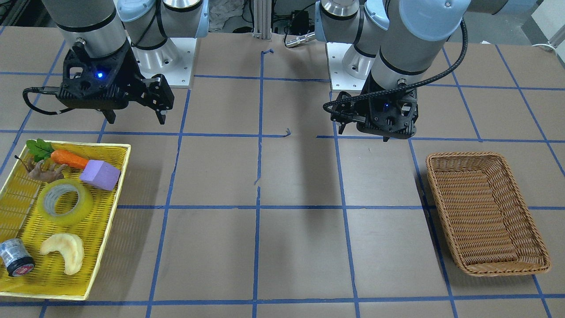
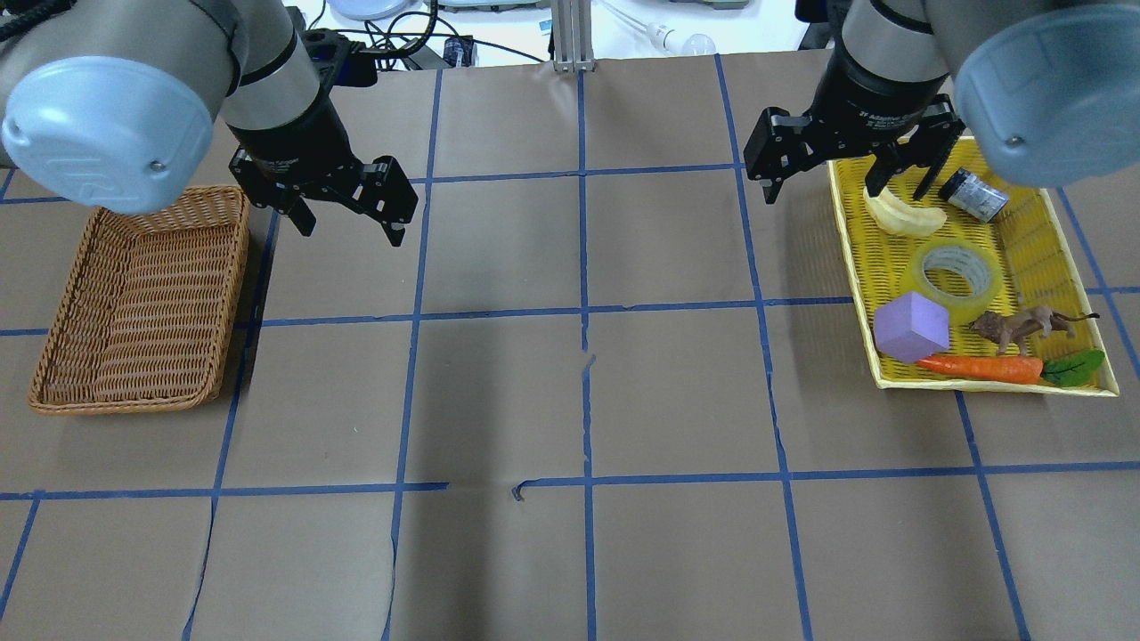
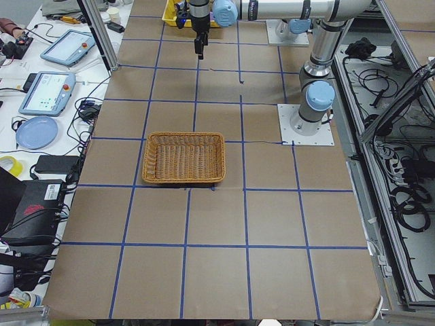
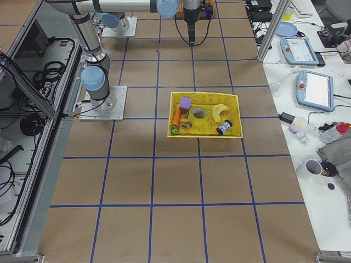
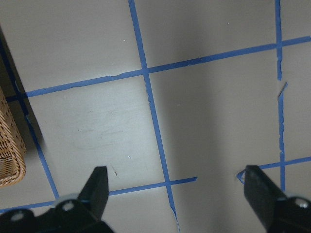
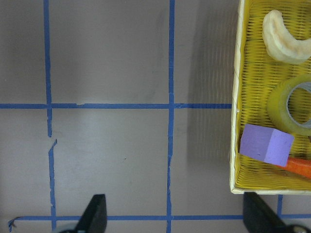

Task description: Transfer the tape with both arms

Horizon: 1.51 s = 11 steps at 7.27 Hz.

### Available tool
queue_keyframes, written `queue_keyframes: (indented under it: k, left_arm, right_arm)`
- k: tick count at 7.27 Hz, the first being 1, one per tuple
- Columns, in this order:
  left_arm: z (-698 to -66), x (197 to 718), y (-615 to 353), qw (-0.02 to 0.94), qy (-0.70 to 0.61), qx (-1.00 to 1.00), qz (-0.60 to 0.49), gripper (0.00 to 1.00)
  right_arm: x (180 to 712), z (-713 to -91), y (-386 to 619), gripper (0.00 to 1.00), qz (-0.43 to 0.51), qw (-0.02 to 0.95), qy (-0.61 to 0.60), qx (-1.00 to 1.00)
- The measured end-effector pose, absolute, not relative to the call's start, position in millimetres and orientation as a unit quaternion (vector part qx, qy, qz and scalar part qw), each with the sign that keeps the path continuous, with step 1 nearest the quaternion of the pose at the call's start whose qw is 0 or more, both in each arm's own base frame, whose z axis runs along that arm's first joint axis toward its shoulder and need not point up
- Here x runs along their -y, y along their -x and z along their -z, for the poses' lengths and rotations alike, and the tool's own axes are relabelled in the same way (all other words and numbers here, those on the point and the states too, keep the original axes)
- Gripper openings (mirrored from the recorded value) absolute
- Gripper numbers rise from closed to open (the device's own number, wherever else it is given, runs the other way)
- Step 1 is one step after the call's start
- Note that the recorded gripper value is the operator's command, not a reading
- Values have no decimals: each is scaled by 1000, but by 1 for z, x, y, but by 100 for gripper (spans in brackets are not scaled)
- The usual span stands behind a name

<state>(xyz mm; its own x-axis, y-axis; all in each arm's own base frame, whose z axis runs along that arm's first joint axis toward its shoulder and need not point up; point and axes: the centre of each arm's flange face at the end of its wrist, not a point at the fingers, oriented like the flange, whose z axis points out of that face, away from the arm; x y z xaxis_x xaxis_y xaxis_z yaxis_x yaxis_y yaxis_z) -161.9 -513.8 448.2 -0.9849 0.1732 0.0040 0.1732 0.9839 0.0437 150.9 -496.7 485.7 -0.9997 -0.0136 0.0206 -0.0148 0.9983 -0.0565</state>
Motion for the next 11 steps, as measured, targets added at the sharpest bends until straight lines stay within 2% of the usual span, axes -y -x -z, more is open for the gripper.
queue_keyframes:
  k: [7,9,11]
  left_arm:
    - [-447,514,162,2,87,996,23,100]
    - [-446,514,162,2,87,996,24,100]
    - [-446,514,162,2,87,996,24,100]
  right_arm:
    - [506,-483,-128,100,-23,12,8,1000]
    - [523,-478,-95,100,-9,15,-8,1000]
    - [556,-439,-29,100,25,18,-50,998]
